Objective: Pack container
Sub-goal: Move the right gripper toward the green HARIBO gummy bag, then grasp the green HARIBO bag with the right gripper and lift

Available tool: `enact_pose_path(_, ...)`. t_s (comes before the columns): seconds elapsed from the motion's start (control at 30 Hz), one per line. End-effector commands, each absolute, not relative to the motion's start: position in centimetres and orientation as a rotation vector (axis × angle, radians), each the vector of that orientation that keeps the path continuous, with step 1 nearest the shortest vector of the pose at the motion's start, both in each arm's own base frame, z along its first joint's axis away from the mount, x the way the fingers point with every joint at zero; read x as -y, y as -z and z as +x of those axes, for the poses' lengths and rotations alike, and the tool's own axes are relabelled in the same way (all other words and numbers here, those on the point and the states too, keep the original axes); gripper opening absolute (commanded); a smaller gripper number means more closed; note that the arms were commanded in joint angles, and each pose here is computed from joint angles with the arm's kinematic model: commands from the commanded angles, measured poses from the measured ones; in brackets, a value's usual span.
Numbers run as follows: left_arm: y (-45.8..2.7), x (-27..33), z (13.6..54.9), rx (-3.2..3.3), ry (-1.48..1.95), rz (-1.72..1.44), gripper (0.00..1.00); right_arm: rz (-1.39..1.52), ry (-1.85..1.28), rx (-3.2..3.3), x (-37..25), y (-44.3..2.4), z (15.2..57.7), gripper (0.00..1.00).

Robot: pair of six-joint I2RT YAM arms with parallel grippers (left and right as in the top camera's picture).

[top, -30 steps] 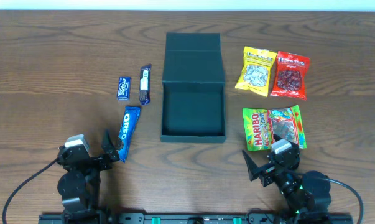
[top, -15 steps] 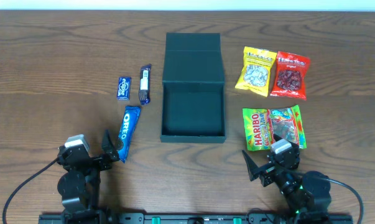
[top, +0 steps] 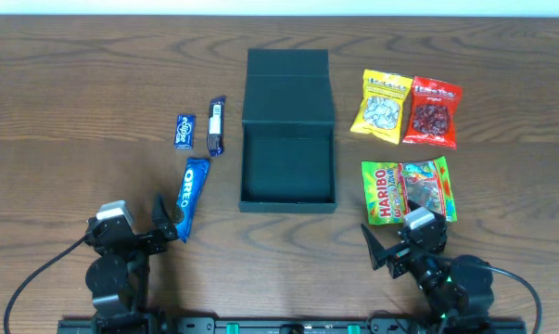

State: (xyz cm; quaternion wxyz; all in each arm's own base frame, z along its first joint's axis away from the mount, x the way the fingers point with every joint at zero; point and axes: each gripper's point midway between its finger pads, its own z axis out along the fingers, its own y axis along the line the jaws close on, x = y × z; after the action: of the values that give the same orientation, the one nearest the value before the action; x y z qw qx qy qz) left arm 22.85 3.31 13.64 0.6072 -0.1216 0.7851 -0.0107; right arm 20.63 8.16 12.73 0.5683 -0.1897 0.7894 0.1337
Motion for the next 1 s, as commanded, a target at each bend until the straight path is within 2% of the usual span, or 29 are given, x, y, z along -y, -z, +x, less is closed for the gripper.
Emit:
enact_pose_path(0.0, -12.4, -3.6, 22.8, -1.840, 0.000, -0.285, 0.95, -0.447, -0.310, -1.851, -8.2, -12.6, 20.6, 0.99)
enact_pose_path(0.17, -12.4, -3.6, 22.8, -1.840, 0.000, -0.285, 0.95, -0.299, -0.520, -1.877, -9.3, -13.2, 20.2, 0.99)
enact_pose_path(0.27, -12.4, -3.6, 22.8, -1.840, 0.000, -0.285, 0.95, 0.035, -0.757, -1.947, -9.3, -13.0, 20.2, 0.99)
enact_pose_path(0.33, -12.4, -3.6, 22.8, -1.840, 0.000, -0.285, 0.95, 0.274, -1.042, -1.996, -10.7, -13.0, 19.2, 0.99)
enact_pose_path(0.47, -12.4, -3.6, 22.8, -1.840, 0.000, -0.285, 0.95, 0.523, -1.194, -1.990, -10.7, -13.2, 19.3, 0.99)
enact_pose_path(0.53, -12.4, -3.6, 22.8, -1.840, 0.000, -0.285, 0.95, 0.508, -1.197, -1.970, -10.7, -13.6, 19.4, 0.99)
enact_pose_path(0.63, -12.4, -3.6, 22.8, -1.840, 0.000, -0.285, 0.95, 0.237, -1.101, -1.820, -10.9, -17.2, 20.2, 0.99)
enact_pose_path(0.83, -12.4, -3.6, 22.8, -1.840, 0.000, -0.285, 0.95, 0.223, -0.939, -1.782, -9.1, -19.4, 22.5, 0.99)
enact_pose_path(0.97, -12.4, -3.6, 22.8, -1.840, 0.000, -0.285, 0.95, 0.275, -0.831, -1.901, -7.7, -20.5, 25.5, 0.99)
